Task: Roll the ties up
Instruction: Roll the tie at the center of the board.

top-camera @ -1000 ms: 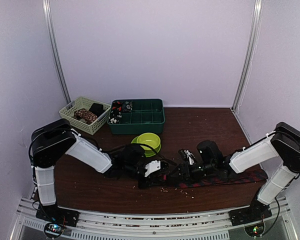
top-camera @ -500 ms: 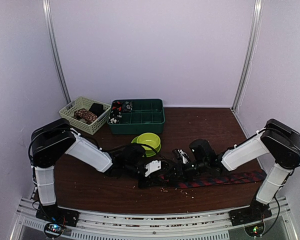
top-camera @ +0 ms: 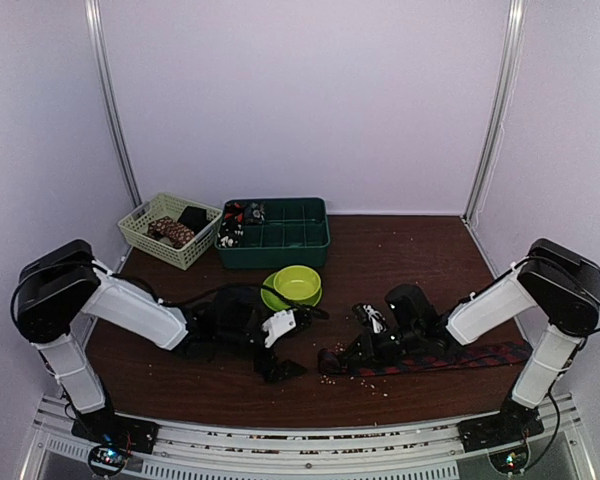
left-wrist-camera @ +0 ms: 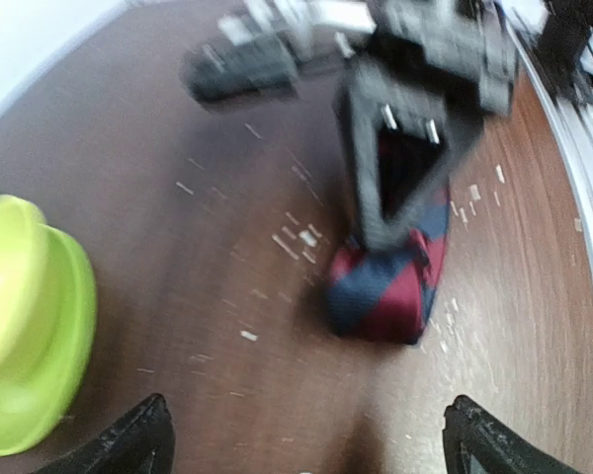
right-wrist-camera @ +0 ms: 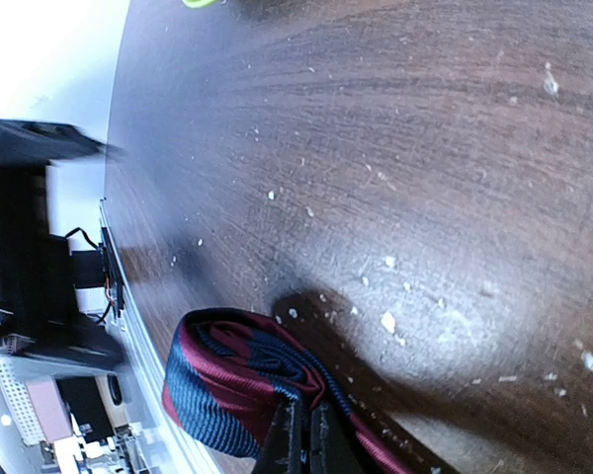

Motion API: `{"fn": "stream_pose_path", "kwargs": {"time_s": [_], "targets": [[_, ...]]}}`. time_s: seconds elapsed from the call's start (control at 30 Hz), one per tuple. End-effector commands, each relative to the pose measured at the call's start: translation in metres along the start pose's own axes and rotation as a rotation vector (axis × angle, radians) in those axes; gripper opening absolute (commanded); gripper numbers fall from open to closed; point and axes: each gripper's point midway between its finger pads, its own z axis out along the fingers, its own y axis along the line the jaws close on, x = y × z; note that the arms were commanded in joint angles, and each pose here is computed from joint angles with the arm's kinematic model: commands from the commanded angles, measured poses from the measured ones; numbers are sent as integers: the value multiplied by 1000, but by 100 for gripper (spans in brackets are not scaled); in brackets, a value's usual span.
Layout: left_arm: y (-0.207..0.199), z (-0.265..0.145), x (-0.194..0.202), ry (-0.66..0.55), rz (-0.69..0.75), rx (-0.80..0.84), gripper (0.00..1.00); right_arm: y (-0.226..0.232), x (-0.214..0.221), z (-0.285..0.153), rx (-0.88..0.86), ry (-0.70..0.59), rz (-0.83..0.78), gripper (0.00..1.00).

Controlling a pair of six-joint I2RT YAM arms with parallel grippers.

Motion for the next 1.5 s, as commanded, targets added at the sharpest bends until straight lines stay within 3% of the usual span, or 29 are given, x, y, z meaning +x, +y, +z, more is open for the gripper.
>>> {"fn": "stream_pose_path", "kwargs": {"time_s": [0.0, 0.1, 0.13, 0.23, 0.37, 0.47, 0.73, 1.03, 1.17, 1.27, 1.47], "targets": [[44, -55, -52, -255, -63, -307, 98, -28, 15, 6, 75, 50, -19, 0], [59, -95, -63, -435, -157, -448, 98, -28, 16, 13, 66, 74, -39, 0], [60, -96, -62, -431, -153, -453, 98, -25, 16, 17, 59, 86, -52, 0], [48, -74, -58, -276, -72, -355, 98, -13, 15, 30, 37, 124, -101, 0], [33, -65, -44, -286, -79, -273, 98, 5, 13, 47, 0, 162, -154, 0], [17, -45, -24, -223, -88, -201, 97, 9, 15, 54, 2, 178, -177, 0], [-13, 2, -6, -165, -146, -32, 80, 7, 20, 53, 27, 154, -171, 0], [-26, 14, -7, -164, -172, 25, 78, 3, 19, 50, 51, 137, -170, 0], [-28, 1, -10, -186, -168, 12, 86, 2, 18, 48, 66, 133, -175, 0], [-32, 9, -6, -135, -150, -7, 91, 5, 17, 47, 64, 128, -177, 0], [-18, 26, 9, -51, -172, -96, 83, 14, 14, 42, 44, 113, -176, 0]]}}
